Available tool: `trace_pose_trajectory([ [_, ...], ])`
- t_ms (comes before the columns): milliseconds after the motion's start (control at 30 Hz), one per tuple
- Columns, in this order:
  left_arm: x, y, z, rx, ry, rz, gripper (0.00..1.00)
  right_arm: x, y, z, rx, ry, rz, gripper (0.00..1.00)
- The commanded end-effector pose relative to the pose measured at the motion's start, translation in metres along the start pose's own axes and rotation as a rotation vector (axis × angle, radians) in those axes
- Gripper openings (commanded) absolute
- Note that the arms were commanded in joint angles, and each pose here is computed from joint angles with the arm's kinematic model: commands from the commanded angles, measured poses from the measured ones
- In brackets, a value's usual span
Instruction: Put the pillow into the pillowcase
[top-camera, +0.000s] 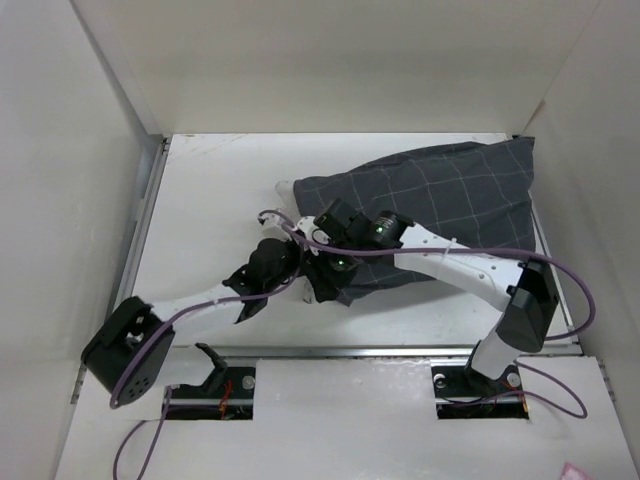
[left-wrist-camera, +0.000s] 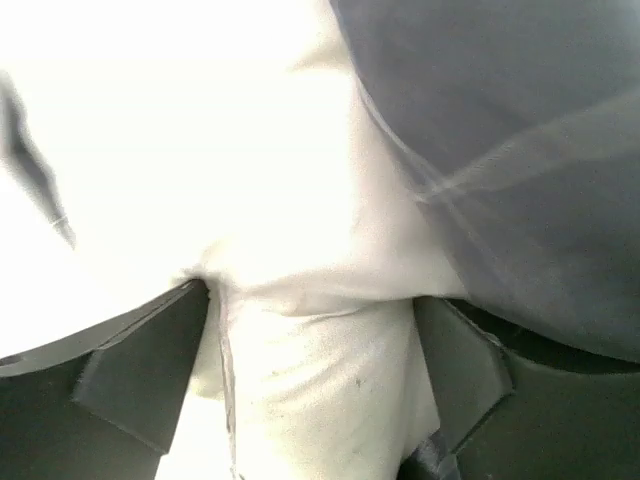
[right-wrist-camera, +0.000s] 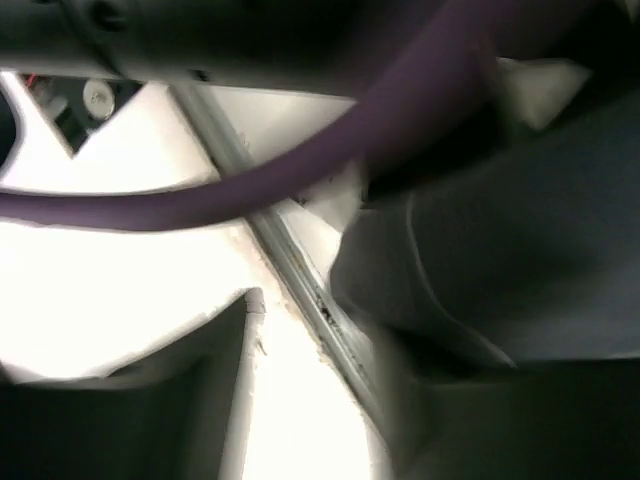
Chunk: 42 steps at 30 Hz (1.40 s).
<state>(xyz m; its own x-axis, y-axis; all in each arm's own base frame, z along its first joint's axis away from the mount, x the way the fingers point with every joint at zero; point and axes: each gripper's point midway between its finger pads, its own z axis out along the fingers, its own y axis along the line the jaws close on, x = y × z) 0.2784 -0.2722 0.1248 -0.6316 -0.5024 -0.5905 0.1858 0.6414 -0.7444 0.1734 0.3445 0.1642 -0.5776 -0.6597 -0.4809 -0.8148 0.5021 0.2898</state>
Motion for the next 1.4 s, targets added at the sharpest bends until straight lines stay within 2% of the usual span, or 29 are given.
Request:
trace_pose_trajectory([
  [0,-0.025,-0.016,-0.027,0.026,-0.105,-0.005,0.83,-0.031,0.011,-0.029,0.039,-0.163,-0.045,0.65],
  [33,-0.025,-0.010,-0.035,0.003,-0.108,-0.004,0.88,-0.031,0.007,-0.037,0.076,-0.182,-0.031,0.76],
  [100,-0.032,0.002,-0.058,-0.053,-0.145,-0.003,0.97,-0.033,0.000,-0.063,0.151,-0.241,0.011,0.90],
  [167,-0.041,0.004,-0.074,-0.077,-0.179,-0.004,0.97,-0.035,-0.020,-0.091,0.300,-0.314,0.070,0.94],
  [200,-0.049,0.006,-0.089,-0.087,-0.212,0.008,0.98,-0.035,-0.026,-0.104,0.349,-0.348,0.136,0.99],
  [233,-0.053,0.005,-0.097,-0.086,-0.226,0.027,0.98,-0.038,-0.044,-0.121,0.467,-0.407,0.189,0.99],
  [300,-0.059,-0.006,-0.113,-0.030,-0.246,0.043,0.95,-0.035,-0.053,-0.147,0.540,-0.511,0.307,0.99],
  [367,-0.057,-0.024,-0.118,0.060,-0.225,0.068,0.91,-0.029,-0.076,-0.173,0.671,-0.629,0.461,0.99],
  [400,-0.057,-0.024,-0.118,0.059,-0.225,0.081,0.89,-0.024,-0.085,-0.179,0.712,-0.641,0.475,0.99],
  [433,-0.049,-0.030,-0.114,0.094,-0.181,0.087,0.88,-0.021,-0.094,-0.184,0.739,-0.678,0.556,0.99],
  [567,-0.024,-0.034,-0.095,0.137,-0.055,0.171,0.70,0.000,-0.144,-0.181,0.795,-0.662,0.740,0.99],
  [600,-0.021,-0.033,-0.090,0.139,-0.040,0.192,0.67,0.013,-0.162,-0.180,0.803,-0.641,0.794,0.99],
  [633,-0.021,-0.035,-0.087,0.149,-0.036,0.227,0.58,0.020,-0.170,-0.178,0.813,-0.629,0.825,0.99],
  [700,-0.014,-0.035,-0.079,0.164,-0.005,0.261,0.48,0.031,-0.189,-0.179,0.831,-0.632,0.893,0.99],
  [767,-0.013,-0.039,-0.079,0.198,-0.003,0.314,0.42,0.042,-0.198,-0.177,0.838,-0.633,0.923,0.99],
  [867,-0.010,-0.038,-0.081,0.209,-0.006,0.367,0.40,0.045,-0.212,-0.178,0.824,-0.657,0.952,0.99],
  [1000,-0.012,-0.052,-0.096,0.319,-0.045,0.439,0.43,0.051,-0.226,-0.171,0.846,-0.630,0.942,0.99],
  [1167,-0.004,-0.046,-0.088,0.305,0.006,0.509,0.45,0.053,-0.239,-0.162,0.868,-0.593,0.952,0.99],
  [1367,0.001,-0.036,-0.069,0.253,0.052,0.569,0.34,0.045,-0.247,-0.158,0.859,-0.614,0.957,0.99],
])
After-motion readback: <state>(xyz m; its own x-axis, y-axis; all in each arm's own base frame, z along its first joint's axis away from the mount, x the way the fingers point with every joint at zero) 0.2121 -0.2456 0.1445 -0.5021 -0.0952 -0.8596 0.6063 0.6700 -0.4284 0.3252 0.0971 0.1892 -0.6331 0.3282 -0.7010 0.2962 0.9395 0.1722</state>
